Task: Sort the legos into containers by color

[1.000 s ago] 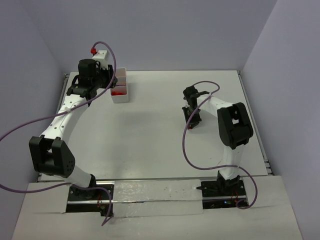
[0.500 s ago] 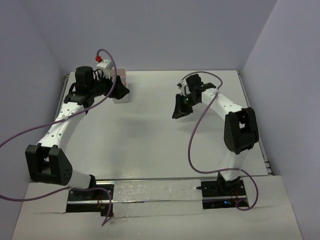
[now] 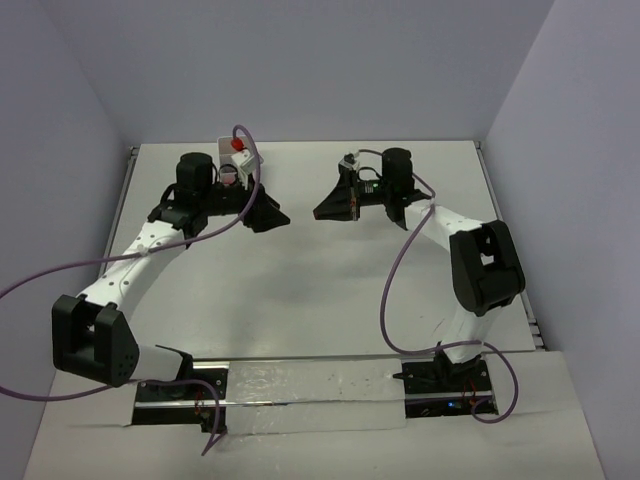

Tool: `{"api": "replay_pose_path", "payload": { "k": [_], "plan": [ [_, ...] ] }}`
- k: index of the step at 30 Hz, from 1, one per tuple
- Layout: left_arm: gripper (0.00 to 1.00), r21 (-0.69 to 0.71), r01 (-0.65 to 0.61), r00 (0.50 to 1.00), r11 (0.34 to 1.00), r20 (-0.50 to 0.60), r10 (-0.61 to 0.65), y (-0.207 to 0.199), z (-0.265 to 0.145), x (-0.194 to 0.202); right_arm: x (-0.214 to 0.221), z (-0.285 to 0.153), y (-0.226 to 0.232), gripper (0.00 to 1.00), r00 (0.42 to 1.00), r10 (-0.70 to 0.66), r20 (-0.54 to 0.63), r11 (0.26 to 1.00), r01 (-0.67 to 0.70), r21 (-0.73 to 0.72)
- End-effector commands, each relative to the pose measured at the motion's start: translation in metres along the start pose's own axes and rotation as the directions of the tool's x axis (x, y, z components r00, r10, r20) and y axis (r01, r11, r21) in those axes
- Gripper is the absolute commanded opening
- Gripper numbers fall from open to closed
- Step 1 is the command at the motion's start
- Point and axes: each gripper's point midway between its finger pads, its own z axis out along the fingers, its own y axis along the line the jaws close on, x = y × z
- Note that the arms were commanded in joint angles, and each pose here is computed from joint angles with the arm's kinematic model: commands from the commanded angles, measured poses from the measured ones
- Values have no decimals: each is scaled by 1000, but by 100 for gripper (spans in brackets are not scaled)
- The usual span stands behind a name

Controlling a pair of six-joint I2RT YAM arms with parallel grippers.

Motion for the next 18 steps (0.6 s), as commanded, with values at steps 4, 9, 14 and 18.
{"api": "replay_pose_path", "payload": {
  "k": [4, 9, 14, 18],
  "plan": [
    [65, 94, -129, 990, 987, 69, 123, -30, 19, -29, 14, -5, 53, 0, 997, -19, -73, 990, 8, -144],
    [63, 106, -158, 986, 982, 72, 150, -33, 29, -35, 15, -4, 49, 0, 997, -1, -79, 990, -10, -138],
    [59, 128, -167, 984, 977, 80, 158, -40, 35, -40, 14, -3, 41, 0, 996, 35, -81, 992, -44, -119],
    [57, 144, -176, 982, 974, 90, 164, -45, 40, -47, 11, -1, 35, 0, 996, 46, -78, 993, -54, -107]
  ]
}}
